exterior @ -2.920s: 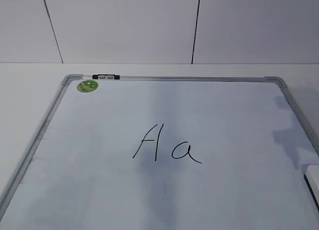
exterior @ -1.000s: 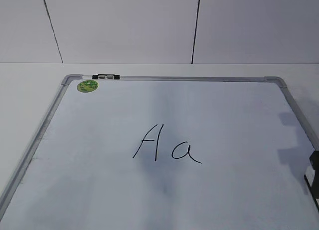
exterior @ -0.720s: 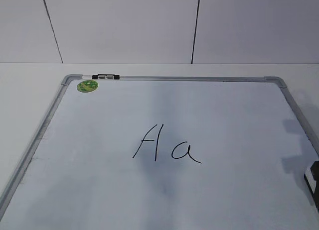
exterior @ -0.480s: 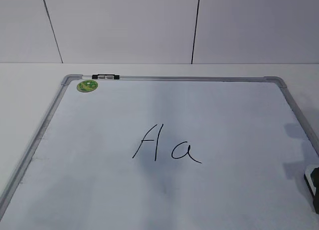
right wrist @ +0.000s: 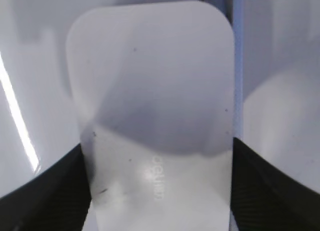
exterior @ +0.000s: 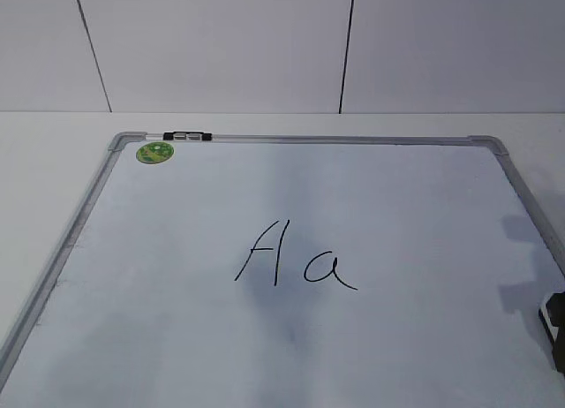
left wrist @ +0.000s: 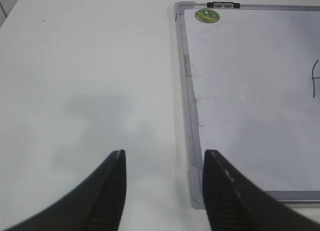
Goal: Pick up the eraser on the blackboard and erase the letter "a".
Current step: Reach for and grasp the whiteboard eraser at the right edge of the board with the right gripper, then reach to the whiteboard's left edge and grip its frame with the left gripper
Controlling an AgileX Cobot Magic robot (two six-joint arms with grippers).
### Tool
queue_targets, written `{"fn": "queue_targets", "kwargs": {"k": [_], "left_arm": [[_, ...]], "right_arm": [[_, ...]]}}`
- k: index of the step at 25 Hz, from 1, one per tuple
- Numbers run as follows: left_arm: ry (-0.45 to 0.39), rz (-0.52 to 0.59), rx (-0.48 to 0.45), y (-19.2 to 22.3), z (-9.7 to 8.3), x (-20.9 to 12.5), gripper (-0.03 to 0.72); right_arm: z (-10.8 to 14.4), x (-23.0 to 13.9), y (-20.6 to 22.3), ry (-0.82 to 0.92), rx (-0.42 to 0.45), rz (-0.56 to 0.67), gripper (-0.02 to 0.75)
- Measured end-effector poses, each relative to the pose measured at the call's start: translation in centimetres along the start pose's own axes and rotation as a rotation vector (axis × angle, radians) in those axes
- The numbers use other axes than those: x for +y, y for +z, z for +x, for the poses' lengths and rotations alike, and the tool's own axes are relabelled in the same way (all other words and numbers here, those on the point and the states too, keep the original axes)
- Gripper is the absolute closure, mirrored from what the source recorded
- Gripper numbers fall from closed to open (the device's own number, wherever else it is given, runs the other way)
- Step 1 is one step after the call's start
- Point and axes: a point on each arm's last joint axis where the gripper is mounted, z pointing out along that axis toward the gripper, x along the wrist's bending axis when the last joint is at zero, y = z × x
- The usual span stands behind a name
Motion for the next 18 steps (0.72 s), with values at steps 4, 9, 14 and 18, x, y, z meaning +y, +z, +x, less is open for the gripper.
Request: {"fn": "queue_targets", "kwargs": {"k": [4, 9, 14, 18], "left_arm": [[-0.001, 0.0, -0.002, 0.0, -0.02, 0.0, 0.317], [-0.001, 0.0, -0.002, 0.0, -0.02, 0.0, 0.317], [-0.001, 0.0, -0.002, 0.0, -0.02, 0.0, 0.317], [-0.001, 0.0, -0.003, 0.0, -0.03, 0.0, 0.317]], "right_arm": [[0.0, 0.0, 0.0, 0.0, 0.0, 0.0, 0.161], [0.0, 0.02, 0.0, 0.0, 0.0, -0.002, 0.178], [0.0, 0.02, 0.0, 0.0, 0.0, -0.002, 0.197], [0.0, 0.02, 0.0, 0.0, 0.0, -0.002, 0.202]]}}
